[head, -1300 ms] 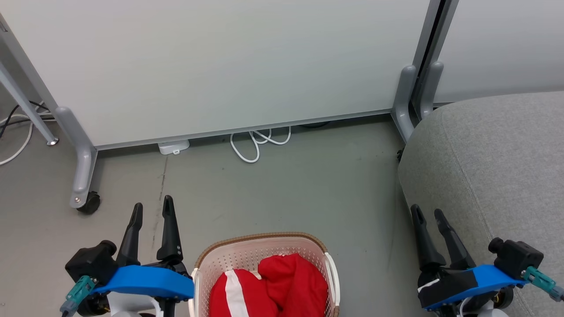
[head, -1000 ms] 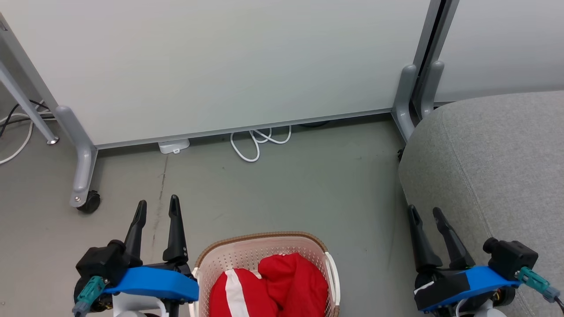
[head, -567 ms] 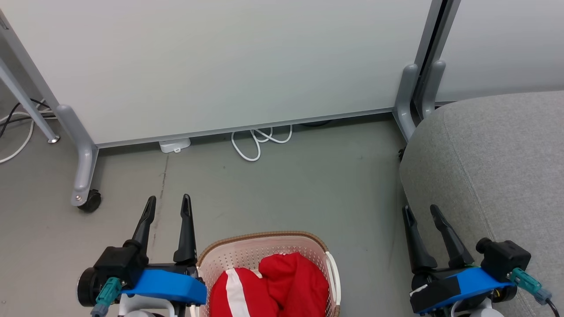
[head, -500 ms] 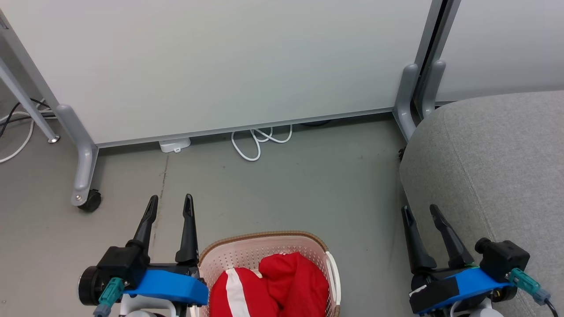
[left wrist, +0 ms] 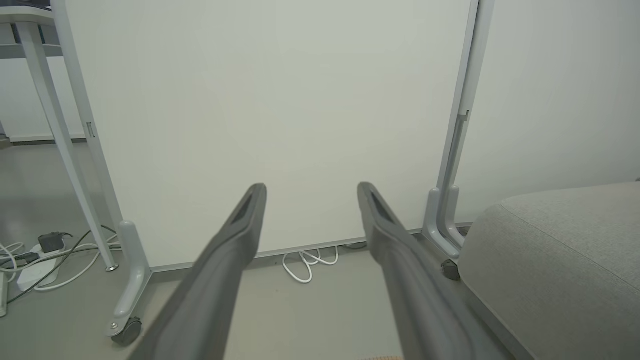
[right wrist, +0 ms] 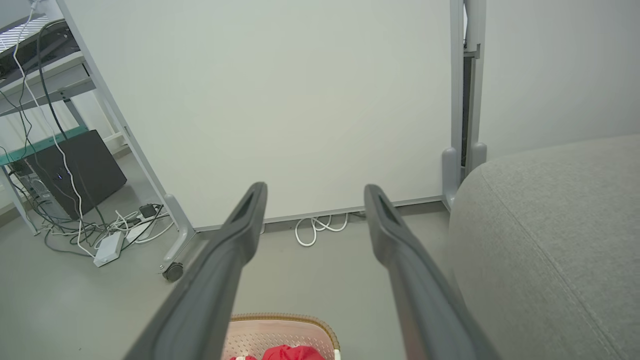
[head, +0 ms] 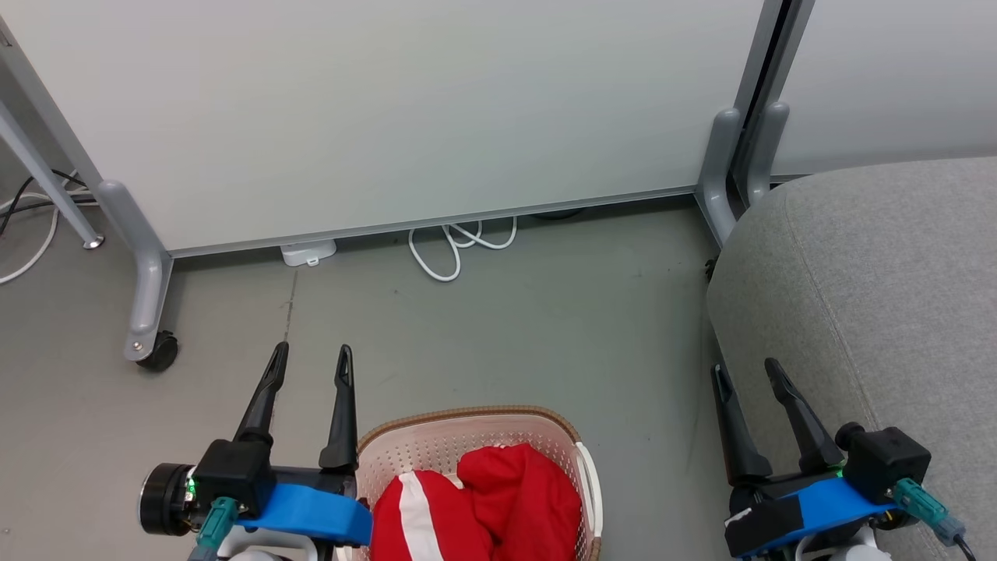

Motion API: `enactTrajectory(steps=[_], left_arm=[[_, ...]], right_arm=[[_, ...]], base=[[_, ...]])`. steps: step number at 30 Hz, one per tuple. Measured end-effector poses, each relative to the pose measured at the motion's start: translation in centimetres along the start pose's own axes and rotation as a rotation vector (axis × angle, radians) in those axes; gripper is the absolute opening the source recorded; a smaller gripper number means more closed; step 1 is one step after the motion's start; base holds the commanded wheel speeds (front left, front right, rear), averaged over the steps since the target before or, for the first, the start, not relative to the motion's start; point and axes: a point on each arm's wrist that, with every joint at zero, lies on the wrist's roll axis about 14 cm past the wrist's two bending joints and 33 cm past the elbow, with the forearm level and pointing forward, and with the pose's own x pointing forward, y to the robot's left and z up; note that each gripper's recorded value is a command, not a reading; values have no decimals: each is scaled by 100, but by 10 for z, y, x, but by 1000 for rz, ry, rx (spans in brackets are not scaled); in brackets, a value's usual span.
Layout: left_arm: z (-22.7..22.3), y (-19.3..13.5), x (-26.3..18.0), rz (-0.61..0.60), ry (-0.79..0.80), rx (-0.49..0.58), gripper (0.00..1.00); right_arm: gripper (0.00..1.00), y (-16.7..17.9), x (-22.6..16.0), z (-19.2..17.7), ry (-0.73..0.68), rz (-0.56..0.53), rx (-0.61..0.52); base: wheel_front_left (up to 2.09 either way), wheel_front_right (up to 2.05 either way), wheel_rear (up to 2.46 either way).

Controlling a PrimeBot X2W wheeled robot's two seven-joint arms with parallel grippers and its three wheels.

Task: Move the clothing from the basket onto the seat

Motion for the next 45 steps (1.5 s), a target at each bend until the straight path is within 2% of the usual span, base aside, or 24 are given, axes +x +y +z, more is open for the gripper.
enactTrajectory(steps=[15, 33, 45], left_arm=[[-2, -4, -1, -29, -3, 95, 100], [-10, -2, -4, -26, 23, 85, 100], [-38, -20, 28, -150, 101, 117, 100]], right_arm=[[100, -2, -1, -1, -2, 11, -100], [100, -5, -2, -6, 13, 0, -98], [100, -17, 16, -11, 21, -23, -100]], base=[[0, 0, 0], [0, 0, 0], [0, 0, 0]])
